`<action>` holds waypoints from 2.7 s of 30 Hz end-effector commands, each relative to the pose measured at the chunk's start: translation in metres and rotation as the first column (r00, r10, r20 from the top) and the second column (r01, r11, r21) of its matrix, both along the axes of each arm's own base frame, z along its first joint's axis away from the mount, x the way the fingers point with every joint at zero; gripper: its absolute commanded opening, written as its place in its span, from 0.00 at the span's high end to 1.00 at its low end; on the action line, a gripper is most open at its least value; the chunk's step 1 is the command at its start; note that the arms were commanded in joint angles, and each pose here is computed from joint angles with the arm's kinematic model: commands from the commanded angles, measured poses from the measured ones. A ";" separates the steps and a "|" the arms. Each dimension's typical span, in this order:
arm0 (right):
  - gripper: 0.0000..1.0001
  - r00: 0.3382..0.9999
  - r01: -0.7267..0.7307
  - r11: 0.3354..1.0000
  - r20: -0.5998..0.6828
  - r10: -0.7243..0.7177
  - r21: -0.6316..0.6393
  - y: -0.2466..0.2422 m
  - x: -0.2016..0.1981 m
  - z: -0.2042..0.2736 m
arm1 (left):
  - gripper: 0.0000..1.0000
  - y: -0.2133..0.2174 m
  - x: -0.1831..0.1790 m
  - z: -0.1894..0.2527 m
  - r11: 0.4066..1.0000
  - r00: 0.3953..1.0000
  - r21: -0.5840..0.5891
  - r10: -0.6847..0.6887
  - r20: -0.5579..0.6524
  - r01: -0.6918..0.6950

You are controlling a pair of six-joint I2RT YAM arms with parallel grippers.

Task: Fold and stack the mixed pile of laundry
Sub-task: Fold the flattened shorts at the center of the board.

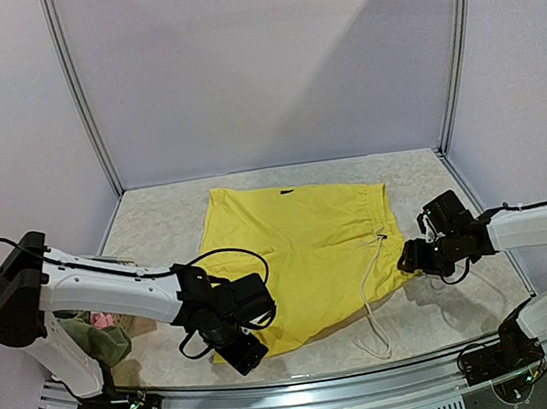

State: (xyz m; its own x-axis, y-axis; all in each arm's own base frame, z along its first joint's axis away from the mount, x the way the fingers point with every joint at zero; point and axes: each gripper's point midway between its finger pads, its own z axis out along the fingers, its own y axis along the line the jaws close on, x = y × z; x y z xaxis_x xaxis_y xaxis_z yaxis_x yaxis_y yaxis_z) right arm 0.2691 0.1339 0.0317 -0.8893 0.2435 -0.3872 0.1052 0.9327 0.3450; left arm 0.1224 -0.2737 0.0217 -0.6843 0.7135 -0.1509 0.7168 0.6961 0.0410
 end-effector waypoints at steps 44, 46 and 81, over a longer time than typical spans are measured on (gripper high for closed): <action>0.15 0.997 -0.067 0.992 0.032 0.064 0.105 0.023 -0.020 0.068 | 1.00 0.012 0.054 0.055 0.986 0.972 -0.120 0.140 0.188 -0.119; 0.15 0.997 -0.079 0.989 0.027 0.076 0.126 0.024 -0.027 0.066 | 1.00 0.008 0.056 0.051 0.984 0.974 -0.129 0.143 0.175 -0.122; 0.98 0.993 -0.108 0.988 -0.044 0.114 0.110 0.027 -0.051 -0.014 | 1.00 0.037 0.096 -0.014 0.955 0.952 -0.041 0.297 0.078 -0.294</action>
State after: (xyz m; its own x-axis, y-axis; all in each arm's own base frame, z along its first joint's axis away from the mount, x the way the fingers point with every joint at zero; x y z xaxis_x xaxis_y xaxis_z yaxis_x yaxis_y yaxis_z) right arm 0.2200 0.1606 0.0160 -0.9231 0.2152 -0.3187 0.0463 0.8849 0.4634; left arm 0.2194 -0.2380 0.0142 -0.8438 0.4767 -0.2465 0.4712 0.8780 0.0848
